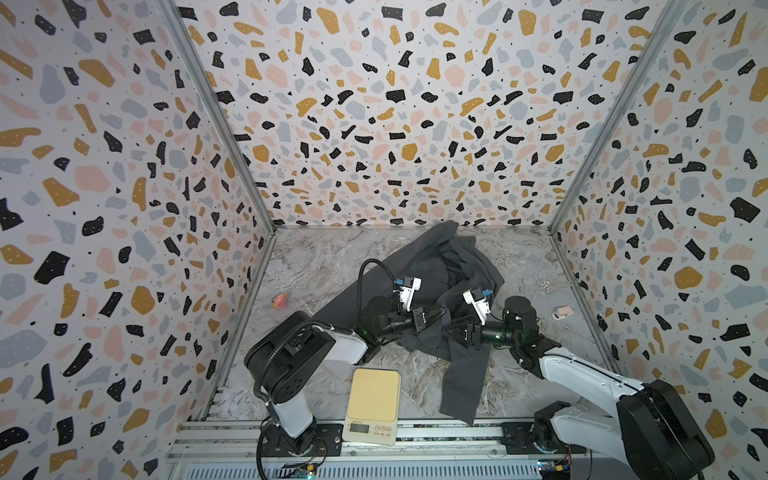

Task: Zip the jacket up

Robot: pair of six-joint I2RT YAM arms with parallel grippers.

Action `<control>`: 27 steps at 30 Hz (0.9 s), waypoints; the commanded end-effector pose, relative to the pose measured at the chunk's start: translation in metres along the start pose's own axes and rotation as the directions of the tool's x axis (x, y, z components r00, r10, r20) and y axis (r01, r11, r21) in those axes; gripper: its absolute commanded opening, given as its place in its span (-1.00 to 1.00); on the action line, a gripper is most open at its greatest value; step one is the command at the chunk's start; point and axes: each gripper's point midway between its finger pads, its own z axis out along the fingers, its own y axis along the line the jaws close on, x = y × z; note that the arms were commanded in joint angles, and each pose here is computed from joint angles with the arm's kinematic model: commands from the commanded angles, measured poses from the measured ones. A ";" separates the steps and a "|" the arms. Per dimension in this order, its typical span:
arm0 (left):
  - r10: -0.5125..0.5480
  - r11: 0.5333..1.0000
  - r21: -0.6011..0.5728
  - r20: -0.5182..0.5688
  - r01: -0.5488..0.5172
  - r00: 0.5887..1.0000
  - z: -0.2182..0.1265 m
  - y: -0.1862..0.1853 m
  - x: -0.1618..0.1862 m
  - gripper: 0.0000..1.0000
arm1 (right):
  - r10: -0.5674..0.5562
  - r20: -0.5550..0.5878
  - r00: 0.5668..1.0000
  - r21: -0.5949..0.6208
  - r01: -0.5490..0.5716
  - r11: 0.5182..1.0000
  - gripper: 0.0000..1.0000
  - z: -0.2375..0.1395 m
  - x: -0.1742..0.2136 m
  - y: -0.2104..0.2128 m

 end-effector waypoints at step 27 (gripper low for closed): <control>0.204 0.951 -0.212 -0.127 -0.227 0.971 -0.016 0.021 0.008 0.35 | 0.021 0.009 1.000 0.065 -0.022 0.998 -1.00 0.006 -0.009 -0.017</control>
